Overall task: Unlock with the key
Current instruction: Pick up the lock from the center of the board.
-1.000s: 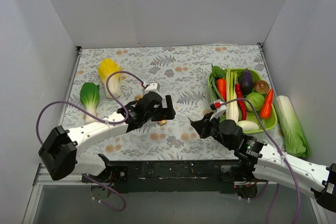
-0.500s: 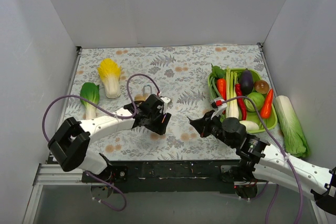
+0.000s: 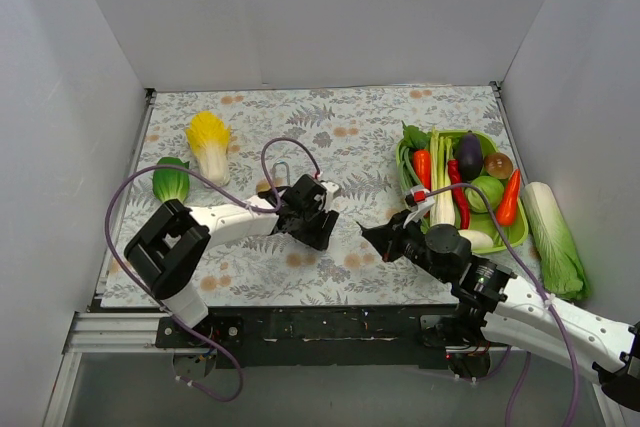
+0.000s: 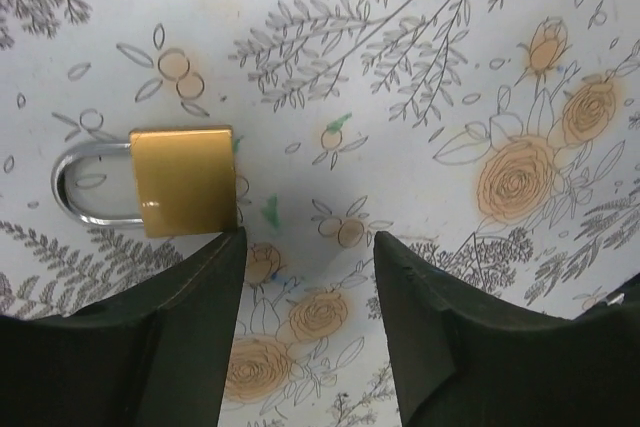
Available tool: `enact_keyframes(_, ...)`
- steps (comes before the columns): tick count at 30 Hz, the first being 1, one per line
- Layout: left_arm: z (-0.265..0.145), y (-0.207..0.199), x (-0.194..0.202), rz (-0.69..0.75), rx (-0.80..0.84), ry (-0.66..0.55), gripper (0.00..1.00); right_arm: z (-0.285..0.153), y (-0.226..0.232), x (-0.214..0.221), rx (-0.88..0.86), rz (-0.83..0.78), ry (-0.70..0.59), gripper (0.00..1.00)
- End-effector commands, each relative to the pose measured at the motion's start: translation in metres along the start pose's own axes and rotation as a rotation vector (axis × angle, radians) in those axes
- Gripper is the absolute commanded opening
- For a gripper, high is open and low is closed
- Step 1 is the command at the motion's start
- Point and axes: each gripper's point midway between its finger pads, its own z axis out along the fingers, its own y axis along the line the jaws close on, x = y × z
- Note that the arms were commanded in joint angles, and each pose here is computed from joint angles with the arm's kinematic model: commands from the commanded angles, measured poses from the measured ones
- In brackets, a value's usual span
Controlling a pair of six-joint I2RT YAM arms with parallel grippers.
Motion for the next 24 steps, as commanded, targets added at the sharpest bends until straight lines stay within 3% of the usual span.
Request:
enact_keyframes(1,0.004,0.001,-0.044,0.044,-0.018,-0.143,0.53,-0.002,0.015,-0.026,-0.047,0.029,-0.076,0.01)
enact_keyframes(6,-0.006,0.001,-0.061,0.078,-0.028,-0.216,0.57,-0.002,0.015,-0.027,-0.044,0.029,-0.077,0.01)
enact_keyframes(8,-0.027,-0.007,-0.071,0.119,0.008,-0.29,0.65,-0.003,0.014,-0.027,-0.044,0.021,-0.074,0.01)
enact_keyframes(9,-0.035,-0.008,-0.073,0.162,0.018,-0.316,0.78,-0.003,0.014,-0.028,-0.042,0.017,-0.075,0.01)
enact_keyframes(12,-0.062,-0.005,-0.077,0.22,0.02,-0.4,0.86,-0.003,0.014,-0.028,-0.047,-0.013,-0.07,0.01)
enact_keyframes(15,-0.062,0.03,-0.071,0.249,-0.13,-0.386,0.86,-0.003,0.013,-0.031,-0.05,-0.035,-0.067,0.01)
enact_keyframes(18,-0.058,0.041,-0.071,0.307,-0.181,-0.38,0.86,-0.004,0.016,-0.037,-0.073,-0.04,-0.075,0.01)
enact_keyframes(21,-0.047,0.048,-0.062,0.458,-0.193,-0.323,0.84,-0.007,0.019,-0.04,-0.098,-0.04,-0.082,0.01)
enact_keyframes(24,-0.04,0.054,-0.062,0.624,-0.205,-0.348,0.82,-0.008,0.02,-0.039,-0.116,-0.028,-0.082,0.01)
